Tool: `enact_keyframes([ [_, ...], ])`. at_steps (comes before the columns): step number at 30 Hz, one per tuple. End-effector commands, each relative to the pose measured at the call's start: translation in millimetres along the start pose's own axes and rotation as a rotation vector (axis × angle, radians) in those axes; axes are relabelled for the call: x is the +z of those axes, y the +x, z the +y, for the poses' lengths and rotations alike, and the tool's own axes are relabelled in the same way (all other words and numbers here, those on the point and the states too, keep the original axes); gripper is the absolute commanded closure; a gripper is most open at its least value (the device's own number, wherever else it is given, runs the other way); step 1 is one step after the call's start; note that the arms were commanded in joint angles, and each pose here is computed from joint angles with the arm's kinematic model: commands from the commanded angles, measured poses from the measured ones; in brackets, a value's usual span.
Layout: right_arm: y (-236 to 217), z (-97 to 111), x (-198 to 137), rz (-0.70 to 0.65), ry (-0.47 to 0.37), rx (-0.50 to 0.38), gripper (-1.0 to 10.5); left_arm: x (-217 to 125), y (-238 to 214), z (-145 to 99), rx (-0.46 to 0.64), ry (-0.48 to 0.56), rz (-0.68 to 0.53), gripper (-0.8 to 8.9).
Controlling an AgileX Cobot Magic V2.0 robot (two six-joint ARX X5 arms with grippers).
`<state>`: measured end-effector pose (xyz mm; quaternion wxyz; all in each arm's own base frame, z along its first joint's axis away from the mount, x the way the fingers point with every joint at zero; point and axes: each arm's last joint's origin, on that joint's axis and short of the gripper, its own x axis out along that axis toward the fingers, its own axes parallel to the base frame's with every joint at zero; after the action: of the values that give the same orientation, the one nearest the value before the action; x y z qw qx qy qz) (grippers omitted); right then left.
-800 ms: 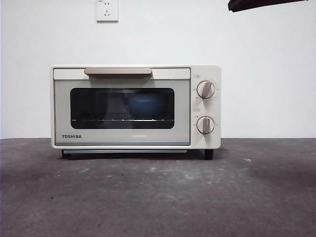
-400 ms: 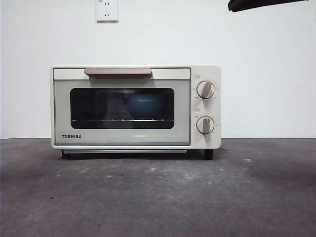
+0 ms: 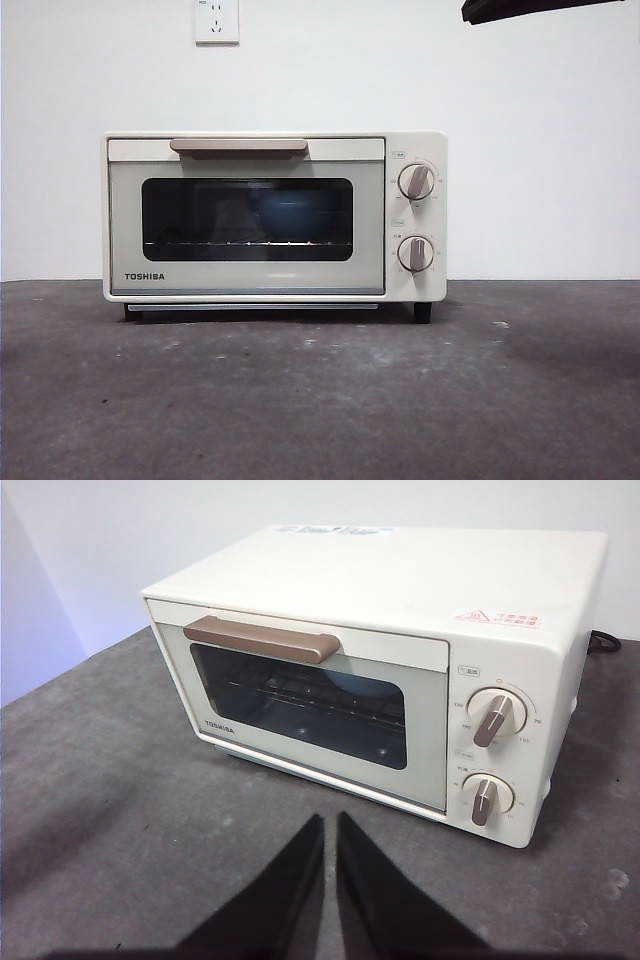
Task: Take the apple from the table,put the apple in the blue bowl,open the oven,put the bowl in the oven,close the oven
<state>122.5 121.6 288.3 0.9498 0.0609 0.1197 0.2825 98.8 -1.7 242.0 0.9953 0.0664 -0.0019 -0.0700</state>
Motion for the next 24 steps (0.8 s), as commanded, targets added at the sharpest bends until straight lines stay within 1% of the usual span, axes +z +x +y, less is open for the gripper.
enact_keyframes([
  [1,-0.1,2.2,1.6,-0.008,-0.009,0.008,9.4,-17.0,-2.3,0.1,0.054,0.016,0.010,8.06],
  [6,-0.1,2.2,1.6,-0.008,-0.009,0.008,9.4,-45.7,-4.2,-1.5,0.075,0.005,0.066,8.06],
  [15,-0.1,2.2,1.6,-0.008,-0.009,0.008,9.4,-79.6,-6.0,-5.9,0.070,-0.026,0.151,8.06],
  [20,-0.1,2.2,1.6,-0.008,-0.009,0.008,9.4,-91.1,-6.0,-7.4,0.065,-0.090,0.223,8.06],
  [24,-0.1,2.2,1.6,-0.008,-0.009,0.008,9.4,-90.9,-6.0,-7.4,0.073,-0.157,0.219,8.06],
])
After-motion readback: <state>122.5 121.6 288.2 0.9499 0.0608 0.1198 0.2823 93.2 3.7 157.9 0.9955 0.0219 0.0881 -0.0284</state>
